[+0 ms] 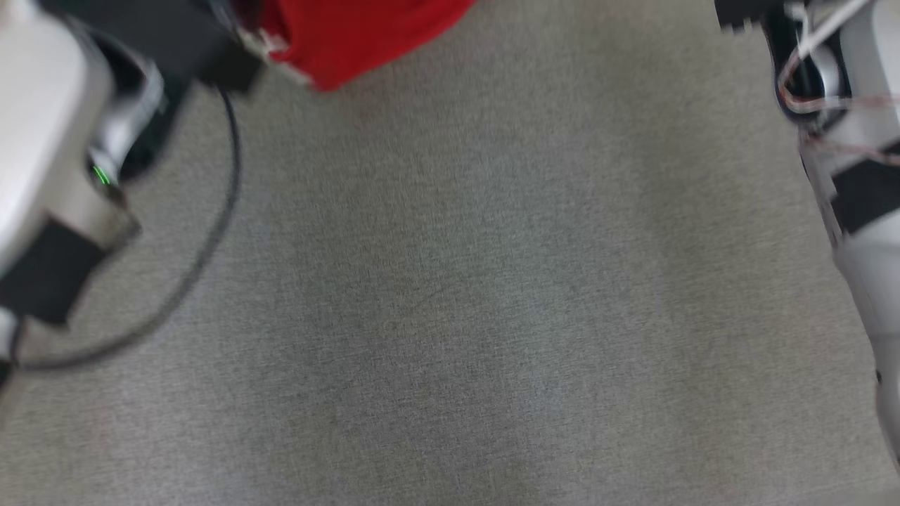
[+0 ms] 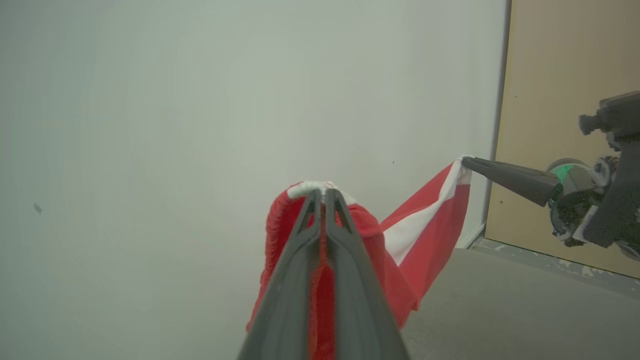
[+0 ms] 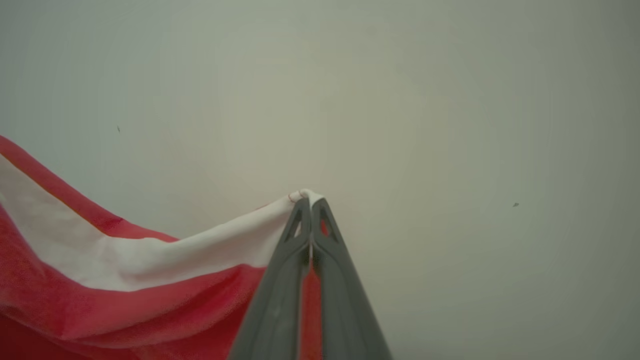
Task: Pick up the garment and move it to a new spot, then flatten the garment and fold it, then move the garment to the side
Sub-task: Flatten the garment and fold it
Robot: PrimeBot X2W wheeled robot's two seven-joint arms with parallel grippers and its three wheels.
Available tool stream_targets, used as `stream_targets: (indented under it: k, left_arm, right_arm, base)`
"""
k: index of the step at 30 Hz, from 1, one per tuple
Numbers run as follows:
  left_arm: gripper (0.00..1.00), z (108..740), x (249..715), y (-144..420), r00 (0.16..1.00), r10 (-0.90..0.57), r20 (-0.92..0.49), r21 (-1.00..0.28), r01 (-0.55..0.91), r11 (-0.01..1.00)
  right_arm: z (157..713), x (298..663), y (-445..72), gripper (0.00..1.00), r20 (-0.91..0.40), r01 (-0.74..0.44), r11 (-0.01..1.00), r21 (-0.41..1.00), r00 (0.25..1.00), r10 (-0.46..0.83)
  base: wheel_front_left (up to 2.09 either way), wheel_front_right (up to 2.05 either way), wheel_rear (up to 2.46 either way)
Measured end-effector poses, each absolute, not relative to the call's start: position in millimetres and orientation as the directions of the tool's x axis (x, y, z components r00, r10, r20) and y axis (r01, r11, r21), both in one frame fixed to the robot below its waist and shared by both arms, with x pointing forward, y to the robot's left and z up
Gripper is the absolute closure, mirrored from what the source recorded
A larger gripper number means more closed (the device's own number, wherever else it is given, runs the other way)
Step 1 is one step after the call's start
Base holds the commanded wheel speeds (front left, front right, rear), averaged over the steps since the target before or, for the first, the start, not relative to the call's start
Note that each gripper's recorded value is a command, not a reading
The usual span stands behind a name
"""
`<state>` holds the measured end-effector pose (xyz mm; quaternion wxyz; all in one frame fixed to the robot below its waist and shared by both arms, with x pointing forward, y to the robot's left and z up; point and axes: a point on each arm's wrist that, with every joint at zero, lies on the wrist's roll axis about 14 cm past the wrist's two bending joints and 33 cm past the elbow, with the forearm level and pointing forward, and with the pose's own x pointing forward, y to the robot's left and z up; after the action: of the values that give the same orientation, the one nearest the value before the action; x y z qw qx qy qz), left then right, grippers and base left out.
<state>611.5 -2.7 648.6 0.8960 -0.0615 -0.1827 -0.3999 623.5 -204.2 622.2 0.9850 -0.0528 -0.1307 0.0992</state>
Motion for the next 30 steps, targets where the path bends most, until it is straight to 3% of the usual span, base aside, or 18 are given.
stream_targets:
  k: [5,13,25,30]
  left_arm:
    - [1.00,591.0,586.8,-7.6,0.609,-0.721,0.332,-0.096,0.782,0.616]
    - [1.00,574.3,509.3,-13.4,0.557,-0.771,0.309,-0.271,0.829,0.490]
    - [1.00,553.8,408.9,-28.8,0.468,-0.859,0.209,-0.327,0.861,0.390]
    - [1.00,545.9,383.6,-31.3,0.457,-0.872,0.176,-0.345,0.858,0.379]
  right_arm:
    - [569.5,608.2,-227.0,1.00,0.173,-0.165,0.980,-0.109,0.968,0.182]
    - [541.3,536.7,-254.1,1.00,0.114,-0.140,0.985,-0.096,0.982,0.151]
    - [526.9,430.0,-274.2,1.00,0.005,-0.070,0.995,-0.074,0.998,0.070]
    - [527.9,402.5,-280.7,1.00,-0.021,-0.045,0.996,-0.081,0.999,0.043]
  base:
    - [0.00,0.00,0.00]
    - [0.00,0.00,0.00]
    - [0.00,0.00,0.00]
    - [0.00,0.00,0.00]
